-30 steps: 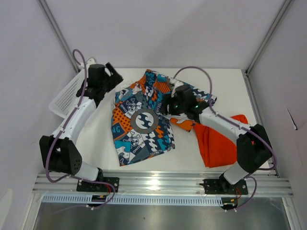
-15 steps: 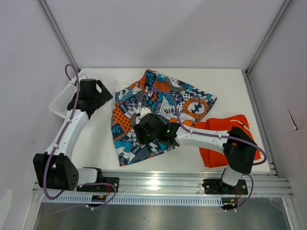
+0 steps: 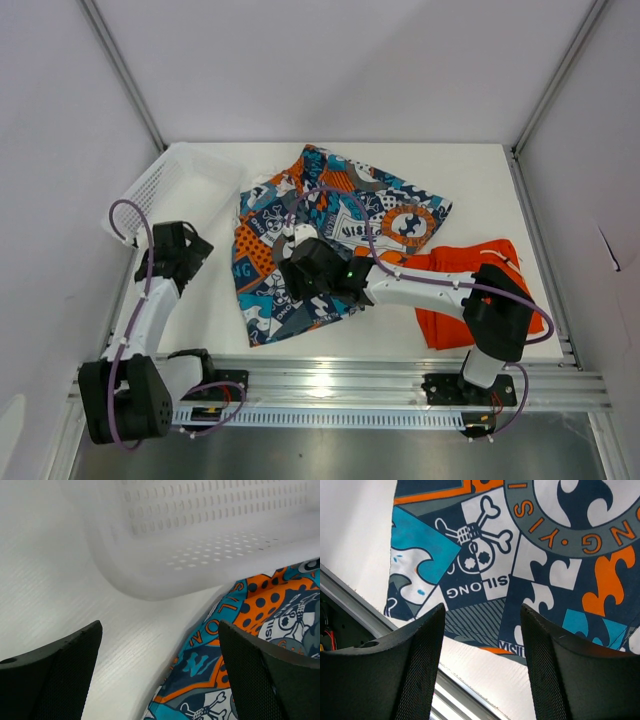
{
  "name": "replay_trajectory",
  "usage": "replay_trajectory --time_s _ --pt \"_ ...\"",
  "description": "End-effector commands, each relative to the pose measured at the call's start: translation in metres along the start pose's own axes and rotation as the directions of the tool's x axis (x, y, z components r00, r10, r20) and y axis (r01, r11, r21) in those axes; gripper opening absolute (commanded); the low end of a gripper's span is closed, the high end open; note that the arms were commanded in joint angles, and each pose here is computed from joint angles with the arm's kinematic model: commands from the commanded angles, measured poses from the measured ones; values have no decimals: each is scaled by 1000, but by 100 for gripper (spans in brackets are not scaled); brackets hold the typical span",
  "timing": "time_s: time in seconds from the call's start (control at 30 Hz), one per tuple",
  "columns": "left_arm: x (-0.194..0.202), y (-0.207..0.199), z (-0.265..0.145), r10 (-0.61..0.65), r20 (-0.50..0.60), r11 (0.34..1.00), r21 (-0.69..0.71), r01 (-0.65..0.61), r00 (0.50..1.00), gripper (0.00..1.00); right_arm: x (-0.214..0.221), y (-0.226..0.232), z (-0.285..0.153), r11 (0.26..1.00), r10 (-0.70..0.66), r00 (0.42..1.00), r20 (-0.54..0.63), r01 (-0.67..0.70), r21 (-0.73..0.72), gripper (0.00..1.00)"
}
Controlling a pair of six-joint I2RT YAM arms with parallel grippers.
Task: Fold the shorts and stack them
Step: Flatten the shorts out
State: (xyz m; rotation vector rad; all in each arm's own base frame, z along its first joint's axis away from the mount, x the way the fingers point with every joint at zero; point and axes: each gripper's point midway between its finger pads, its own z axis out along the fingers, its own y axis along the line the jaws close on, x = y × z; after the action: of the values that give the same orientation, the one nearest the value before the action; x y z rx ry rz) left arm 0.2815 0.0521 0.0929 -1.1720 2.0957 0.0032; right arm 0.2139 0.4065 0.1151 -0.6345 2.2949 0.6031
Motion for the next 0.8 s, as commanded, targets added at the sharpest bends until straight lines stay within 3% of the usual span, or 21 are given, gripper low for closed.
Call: replay_trajectory --time_s 0.0,0.17,0.2,0.33,0.6,0.77 --pt "-19 -14 -5 -115 103 991 88 106 988 98 -11 1 -8 999 36 998 57 -36 -2 64" --pt "-19 -15 20 -109 -6 992 65 109 994 99 -4 -4 -10 999 46 997 54 -46 -2 64" --pt "-11 -4 34 -88 -55 996 4 88 995 99 -5 -5 -10 999 46 997 55 -46 -2 64" --pt "-36 2 53 -93 -71 994 -65 88 993 98 -5 -6 -10 999 52 997 49 -51 -6 64" --pt "-77 -25 81 -115 -46 993 -27 114 992 98 -6 -9 -3 998 57 998 34 -57 -6 64" --pt "-70 -59 116 -144 -171 988 35 152 975 95 -5 -13 4 998 57 998 11 -57 6 64"
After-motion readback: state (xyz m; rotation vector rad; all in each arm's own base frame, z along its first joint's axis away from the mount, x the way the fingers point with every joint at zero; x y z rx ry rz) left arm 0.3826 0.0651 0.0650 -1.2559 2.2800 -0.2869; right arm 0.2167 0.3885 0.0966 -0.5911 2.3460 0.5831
